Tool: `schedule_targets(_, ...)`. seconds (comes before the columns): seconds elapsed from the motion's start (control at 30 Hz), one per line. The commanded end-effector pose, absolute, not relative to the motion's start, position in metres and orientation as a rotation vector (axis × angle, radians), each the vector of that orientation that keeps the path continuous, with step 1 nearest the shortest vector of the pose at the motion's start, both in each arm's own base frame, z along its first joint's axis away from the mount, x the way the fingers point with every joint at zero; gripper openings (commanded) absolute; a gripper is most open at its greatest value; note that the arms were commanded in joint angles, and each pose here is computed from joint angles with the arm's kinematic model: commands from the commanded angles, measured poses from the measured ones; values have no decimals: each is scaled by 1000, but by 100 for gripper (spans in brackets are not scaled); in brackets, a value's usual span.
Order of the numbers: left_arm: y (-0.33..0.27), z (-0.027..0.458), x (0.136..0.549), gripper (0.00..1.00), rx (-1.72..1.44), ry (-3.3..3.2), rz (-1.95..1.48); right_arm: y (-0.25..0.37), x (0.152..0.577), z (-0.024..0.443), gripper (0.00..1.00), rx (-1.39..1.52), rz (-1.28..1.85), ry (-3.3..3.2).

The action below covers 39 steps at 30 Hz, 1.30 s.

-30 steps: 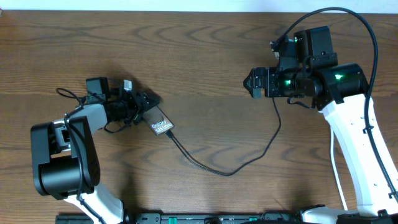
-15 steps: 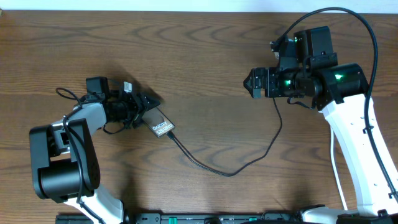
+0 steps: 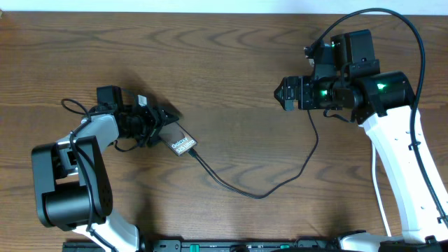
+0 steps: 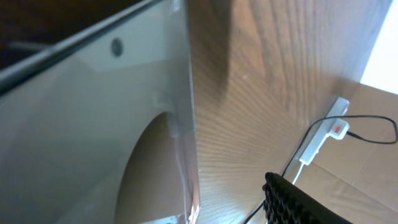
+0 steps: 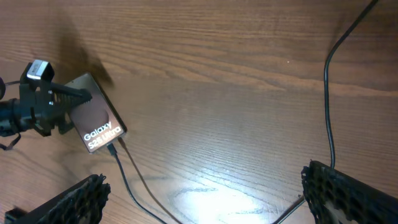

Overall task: Plug charger to phone and switch on socket
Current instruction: 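Set the phone flat on the table and open the left gripper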

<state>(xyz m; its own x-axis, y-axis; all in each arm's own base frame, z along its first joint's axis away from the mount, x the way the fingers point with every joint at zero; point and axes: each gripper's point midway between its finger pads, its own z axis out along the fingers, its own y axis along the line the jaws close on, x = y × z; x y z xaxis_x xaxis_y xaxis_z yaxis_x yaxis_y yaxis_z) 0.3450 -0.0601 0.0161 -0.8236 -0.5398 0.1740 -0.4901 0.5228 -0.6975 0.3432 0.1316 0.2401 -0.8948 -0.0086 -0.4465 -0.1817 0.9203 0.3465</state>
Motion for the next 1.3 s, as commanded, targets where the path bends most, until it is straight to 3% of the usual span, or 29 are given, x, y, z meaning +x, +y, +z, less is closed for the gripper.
schedule_targets(0.0,-25,-50,296,68,-1149,2895,-736,133,343,246,99,-165,527,2612)
schedule_targets(0.8,2,-62,266,68,-1302,2969,-407,133,343,247,99,-165,527,2612)
schedule_targets(1.27,3,-62,260,68,-1317,2990,-379,133,343,247,99,-166,526,2611)
